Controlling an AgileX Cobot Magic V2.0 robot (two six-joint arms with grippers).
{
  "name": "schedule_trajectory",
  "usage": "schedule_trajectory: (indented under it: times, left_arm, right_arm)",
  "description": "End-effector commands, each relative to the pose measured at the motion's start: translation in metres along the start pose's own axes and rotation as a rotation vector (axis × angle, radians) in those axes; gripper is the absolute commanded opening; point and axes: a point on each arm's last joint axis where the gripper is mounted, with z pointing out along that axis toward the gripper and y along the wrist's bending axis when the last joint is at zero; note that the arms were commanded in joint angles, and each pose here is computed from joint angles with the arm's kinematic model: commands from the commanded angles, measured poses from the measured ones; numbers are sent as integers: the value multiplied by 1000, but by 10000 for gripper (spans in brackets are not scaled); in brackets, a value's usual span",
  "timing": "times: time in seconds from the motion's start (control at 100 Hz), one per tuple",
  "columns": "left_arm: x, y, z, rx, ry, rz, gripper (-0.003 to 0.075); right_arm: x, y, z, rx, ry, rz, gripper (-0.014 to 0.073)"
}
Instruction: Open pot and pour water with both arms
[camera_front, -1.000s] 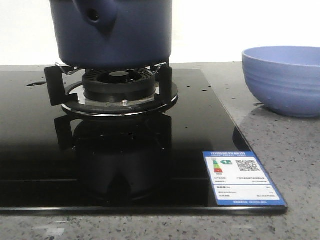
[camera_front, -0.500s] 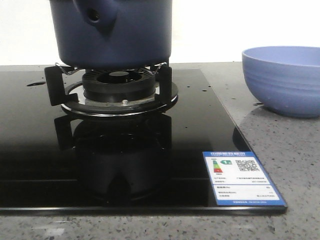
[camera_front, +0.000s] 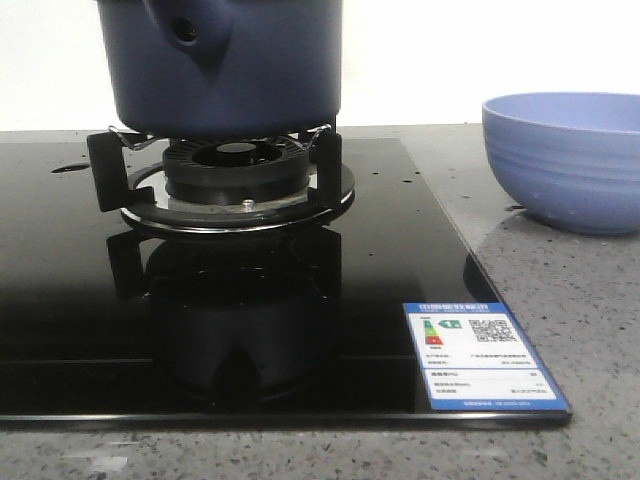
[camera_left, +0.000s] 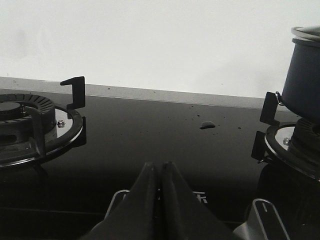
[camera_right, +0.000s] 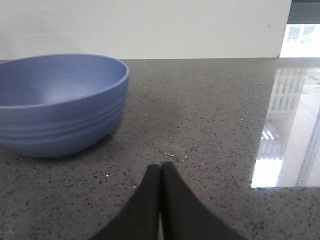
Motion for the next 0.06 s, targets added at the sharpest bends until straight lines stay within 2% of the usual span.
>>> schedule_trajectory:
  times: [0.0,0.05]
  left_arm:
    - [3,1,-1,8,-70,-11,-20]
    - [3,1,-1,8,-70,-11,-20]
  right_arm:
    - [1,0,0,-1,-62,-12,-62]
    - [1,0,0,-1,-62,-12,-62]
